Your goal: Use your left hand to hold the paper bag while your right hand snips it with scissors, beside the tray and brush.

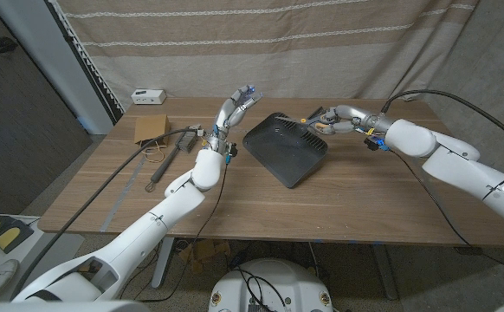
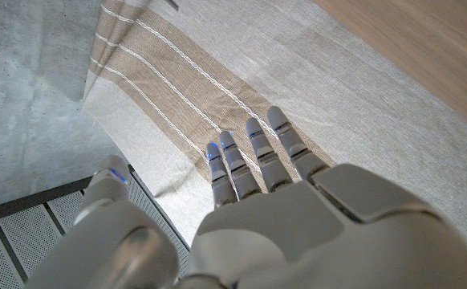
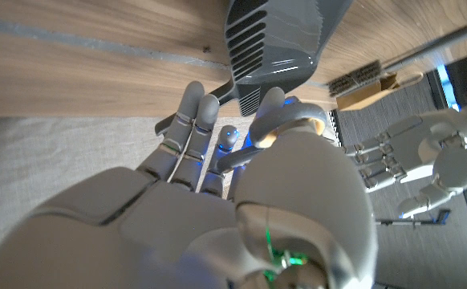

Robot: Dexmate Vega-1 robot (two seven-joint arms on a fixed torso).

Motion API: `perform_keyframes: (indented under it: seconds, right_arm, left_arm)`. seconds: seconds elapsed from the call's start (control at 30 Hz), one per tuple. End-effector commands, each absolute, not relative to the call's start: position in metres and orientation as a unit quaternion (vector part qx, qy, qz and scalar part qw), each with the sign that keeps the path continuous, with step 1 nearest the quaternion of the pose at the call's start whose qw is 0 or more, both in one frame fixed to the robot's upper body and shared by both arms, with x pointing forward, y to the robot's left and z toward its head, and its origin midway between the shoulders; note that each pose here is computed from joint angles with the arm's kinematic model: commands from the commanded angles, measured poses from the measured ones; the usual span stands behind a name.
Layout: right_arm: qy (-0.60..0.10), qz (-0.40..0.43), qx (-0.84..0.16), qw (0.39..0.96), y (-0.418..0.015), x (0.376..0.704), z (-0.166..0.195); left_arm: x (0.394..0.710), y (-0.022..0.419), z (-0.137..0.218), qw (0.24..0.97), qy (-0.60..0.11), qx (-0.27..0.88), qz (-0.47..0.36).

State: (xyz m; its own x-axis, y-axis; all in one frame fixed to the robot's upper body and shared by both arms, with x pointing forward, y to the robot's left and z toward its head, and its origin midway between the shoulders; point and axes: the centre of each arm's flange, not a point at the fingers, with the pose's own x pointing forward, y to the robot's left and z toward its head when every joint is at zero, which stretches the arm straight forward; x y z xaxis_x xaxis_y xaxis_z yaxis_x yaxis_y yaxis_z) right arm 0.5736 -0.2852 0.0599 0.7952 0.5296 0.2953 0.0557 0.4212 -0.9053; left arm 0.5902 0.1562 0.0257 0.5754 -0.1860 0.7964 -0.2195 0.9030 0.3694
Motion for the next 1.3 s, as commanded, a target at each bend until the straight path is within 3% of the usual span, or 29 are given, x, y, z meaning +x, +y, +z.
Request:
perform_keyframes:
  seconds: [0.03,1.3]
  right_arm:
    - [-0.269,0.266,-0.321,0.868,-0.305,0.590,0.061]
    - [-0.230,0.396,-0.113,0.882,-0.306,0.604,0.053]
  left_arm:
    - [0.592,0.157,0.026,0.862,-0.458,0.218,0.010]
    - [0.595,0.161,0.022,0.866,-0.455,0.209,0.010]
